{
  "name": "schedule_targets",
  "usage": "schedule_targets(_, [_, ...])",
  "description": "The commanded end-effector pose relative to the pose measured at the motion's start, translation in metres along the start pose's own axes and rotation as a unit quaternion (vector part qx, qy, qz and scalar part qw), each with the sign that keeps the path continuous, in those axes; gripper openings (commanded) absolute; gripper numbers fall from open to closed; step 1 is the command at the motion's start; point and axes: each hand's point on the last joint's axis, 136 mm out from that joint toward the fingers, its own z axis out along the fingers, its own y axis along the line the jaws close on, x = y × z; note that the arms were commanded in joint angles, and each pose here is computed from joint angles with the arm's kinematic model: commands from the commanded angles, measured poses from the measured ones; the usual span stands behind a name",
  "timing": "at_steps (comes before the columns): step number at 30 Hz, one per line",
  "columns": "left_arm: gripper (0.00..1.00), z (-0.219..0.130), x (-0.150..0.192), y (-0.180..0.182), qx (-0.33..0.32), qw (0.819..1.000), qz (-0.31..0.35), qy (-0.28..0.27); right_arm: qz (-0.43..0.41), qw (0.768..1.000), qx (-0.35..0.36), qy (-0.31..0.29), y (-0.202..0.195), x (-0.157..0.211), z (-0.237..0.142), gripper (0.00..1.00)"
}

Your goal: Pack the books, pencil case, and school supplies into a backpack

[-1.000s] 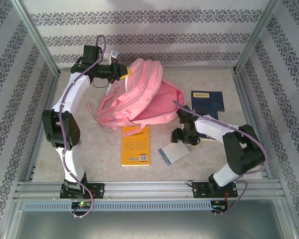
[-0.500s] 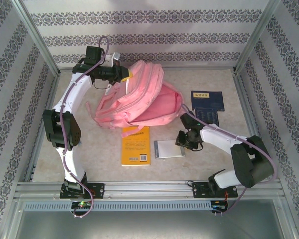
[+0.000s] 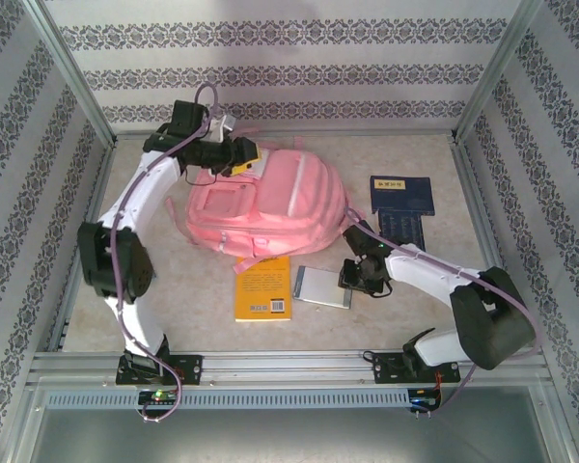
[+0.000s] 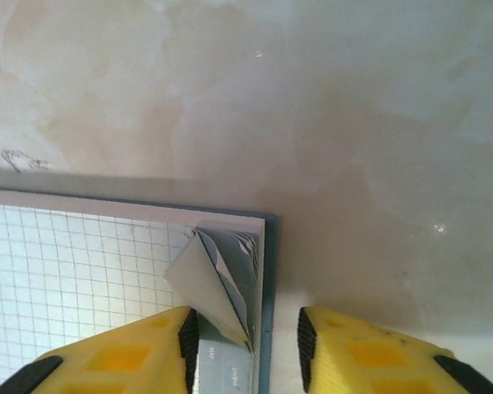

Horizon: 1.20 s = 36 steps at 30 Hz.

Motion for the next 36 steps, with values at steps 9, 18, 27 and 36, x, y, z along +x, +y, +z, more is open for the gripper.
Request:
schedule_targets(9, [0.53,0.074,0.207,-0.012,-0.027,0.989,0.067,0.127,0.011,0.997,-0.075,-0.007,0.007,0.011,-0.007,0.46])
schedule_targets(18, [0.53,0.147,0.268,0.033,-0.062,0.976,0.085,0.191,0.063,0.987,-0.146,-0.021,0.006,0.017,-0.015,0.49])
schedule_targets(27, [0.48,0.164,0.274,0.073,-0.116,0.97,0.096,0.189,0.067,0.983,-0.17,-0.001,0.002,0.036,-0.009,0.59])
schedule_targets(36, [0.4,0.17,0.284,0.085,-0.125,0.967,0.09,0.204,0.097,0.971,-0.22,0.009,0.016,0.037,-0.002,0.51])
